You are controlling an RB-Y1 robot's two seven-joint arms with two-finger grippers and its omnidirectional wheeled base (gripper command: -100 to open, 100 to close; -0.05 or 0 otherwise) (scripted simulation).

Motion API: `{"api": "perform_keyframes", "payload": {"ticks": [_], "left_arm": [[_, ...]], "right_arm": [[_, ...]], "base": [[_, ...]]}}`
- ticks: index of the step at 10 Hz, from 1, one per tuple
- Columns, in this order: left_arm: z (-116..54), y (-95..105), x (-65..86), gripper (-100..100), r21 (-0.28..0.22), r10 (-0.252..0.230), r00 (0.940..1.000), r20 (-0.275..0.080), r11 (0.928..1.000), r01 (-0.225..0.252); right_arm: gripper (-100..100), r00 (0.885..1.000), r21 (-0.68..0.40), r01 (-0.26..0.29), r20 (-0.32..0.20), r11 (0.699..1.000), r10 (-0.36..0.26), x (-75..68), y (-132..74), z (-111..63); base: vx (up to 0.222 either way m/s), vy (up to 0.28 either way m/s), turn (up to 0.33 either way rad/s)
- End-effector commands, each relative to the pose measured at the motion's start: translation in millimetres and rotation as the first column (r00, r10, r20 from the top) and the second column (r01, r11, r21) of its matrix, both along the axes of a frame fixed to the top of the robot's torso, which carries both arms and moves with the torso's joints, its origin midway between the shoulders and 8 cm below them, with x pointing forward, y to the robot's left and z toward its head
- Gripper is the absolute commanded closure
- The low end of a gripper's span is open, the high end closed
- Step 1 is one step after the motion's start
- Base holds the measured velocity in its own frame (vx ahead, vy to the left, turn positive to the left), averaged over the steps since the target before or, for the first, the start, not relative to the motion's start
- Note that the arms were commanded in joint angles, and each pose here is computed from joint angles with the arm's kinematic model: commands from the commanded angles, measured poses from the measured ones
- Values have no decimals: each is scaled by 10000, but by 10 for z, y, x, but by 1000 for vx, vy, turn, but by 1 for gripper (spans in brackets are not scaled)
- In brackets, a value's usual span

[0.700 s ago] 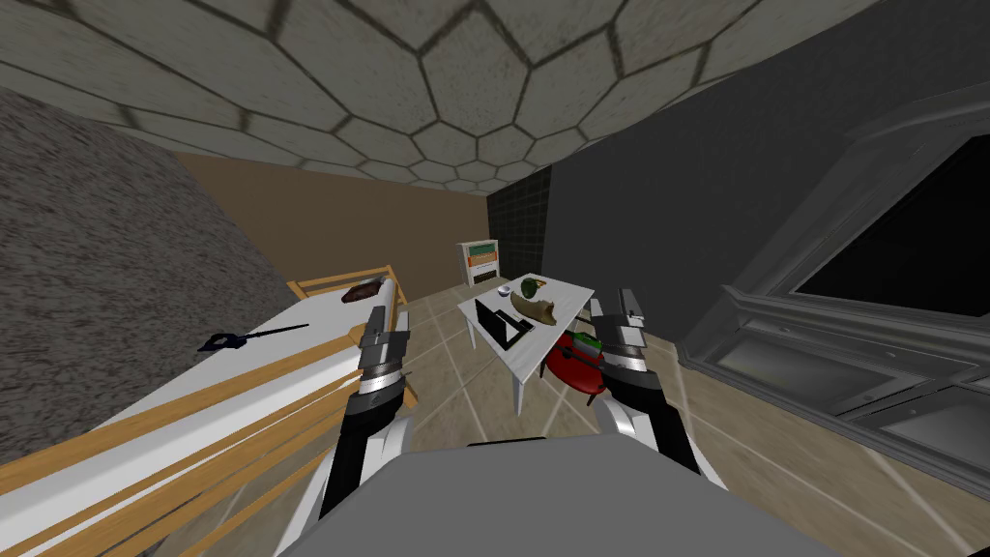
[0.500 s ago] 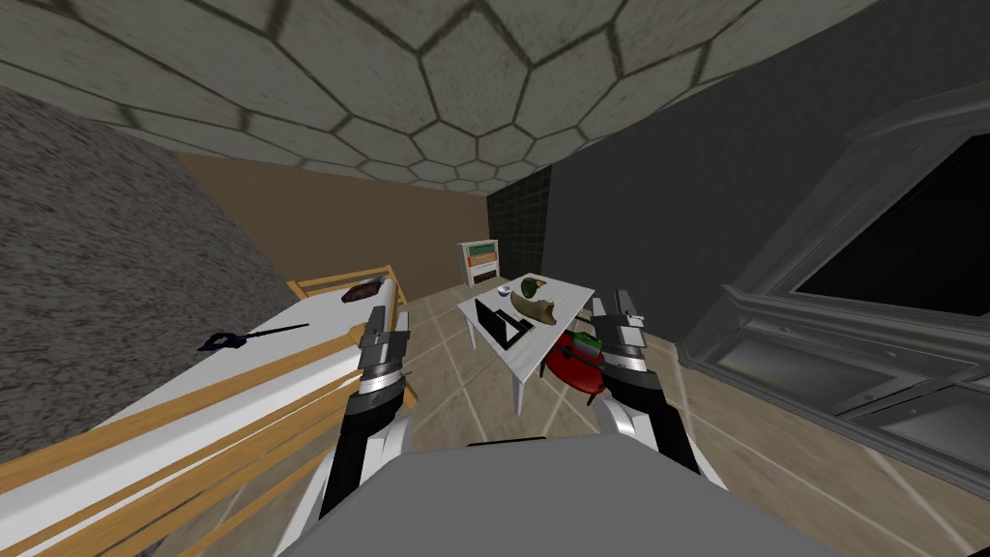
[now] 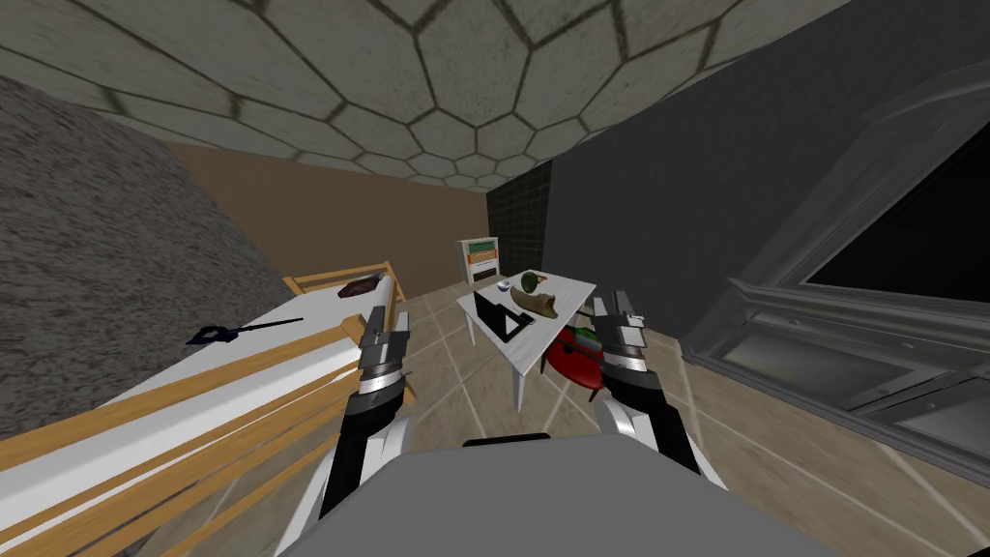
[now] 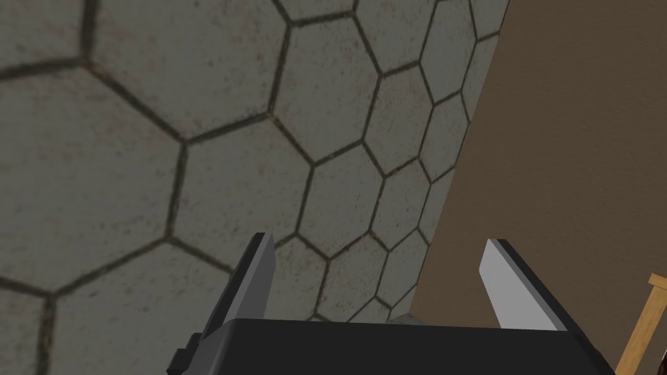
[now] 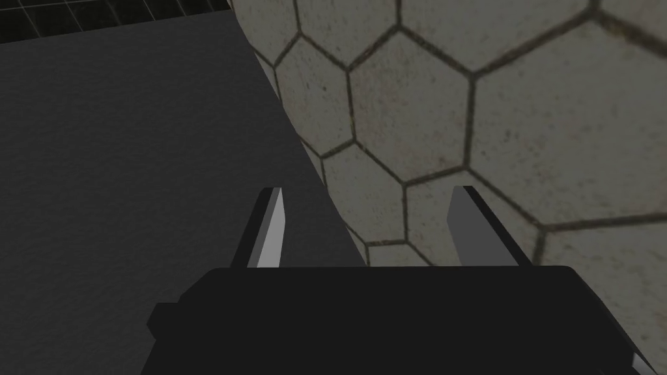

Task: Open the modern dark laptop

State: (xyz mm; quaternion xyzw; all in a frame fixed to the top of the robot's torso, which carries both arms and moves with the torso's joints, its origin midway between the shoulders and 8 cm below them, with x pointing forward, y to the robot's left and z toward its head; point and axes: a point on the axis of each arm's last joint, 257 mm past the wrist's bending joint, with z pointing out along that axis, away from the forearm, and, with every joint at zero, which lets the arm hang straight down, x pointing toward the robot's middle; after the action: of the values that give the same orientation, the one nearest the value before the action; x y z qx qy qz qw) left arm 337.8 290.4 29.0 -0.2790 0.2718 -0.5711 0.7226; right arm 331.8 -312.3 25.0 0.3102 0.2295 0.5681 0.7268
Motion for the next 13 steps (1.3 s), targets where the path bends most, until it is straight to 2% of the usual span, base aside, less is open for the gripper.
{"api": "perform_keyframes", "payload": {"ticks": [1,2,3,6,8,10,13], "left_arm": [[0,0,0,0,0,0,10000,0,10000,0],[0,0,0,0,0,0,10000,0,10000,0],[0,0,0,0,0,0,10000,1,10000,0],[-3,0,1,0,-3,1,10000,-7,10000,-1],[-3,0,1,0,-3,0,10000,-6,10000,0],[-3,0,1,0,-3,0,10000,-6,10000,0],[-3,0,1,0,-3,1,10000,-6,10000,-1]], "right_arm": [[0,10000,0,0,0,10000,0,0,0,0],[0,10000,0,0,0,10000,0,0,0,0],[-100,9998,-664,-65,-211,9978,52,28,48,-14],[-100,9969,-2314,50,-758,9728,-232,100,123,-100],[-100,9914,-3569,244,-1114,9338,-684,155,149,-195],[-100,9822,-4816,467,-1377,8751,-1281,213,153,-311],[-100,9621,-6528,727,-1532,7540,-2254,294,121,-499]], "base": [[0,0,0],[0,0,0],[16,17,-18],[23,53,-30],[27,89,-37],[36,108,-46],[48,110,-40]]}}
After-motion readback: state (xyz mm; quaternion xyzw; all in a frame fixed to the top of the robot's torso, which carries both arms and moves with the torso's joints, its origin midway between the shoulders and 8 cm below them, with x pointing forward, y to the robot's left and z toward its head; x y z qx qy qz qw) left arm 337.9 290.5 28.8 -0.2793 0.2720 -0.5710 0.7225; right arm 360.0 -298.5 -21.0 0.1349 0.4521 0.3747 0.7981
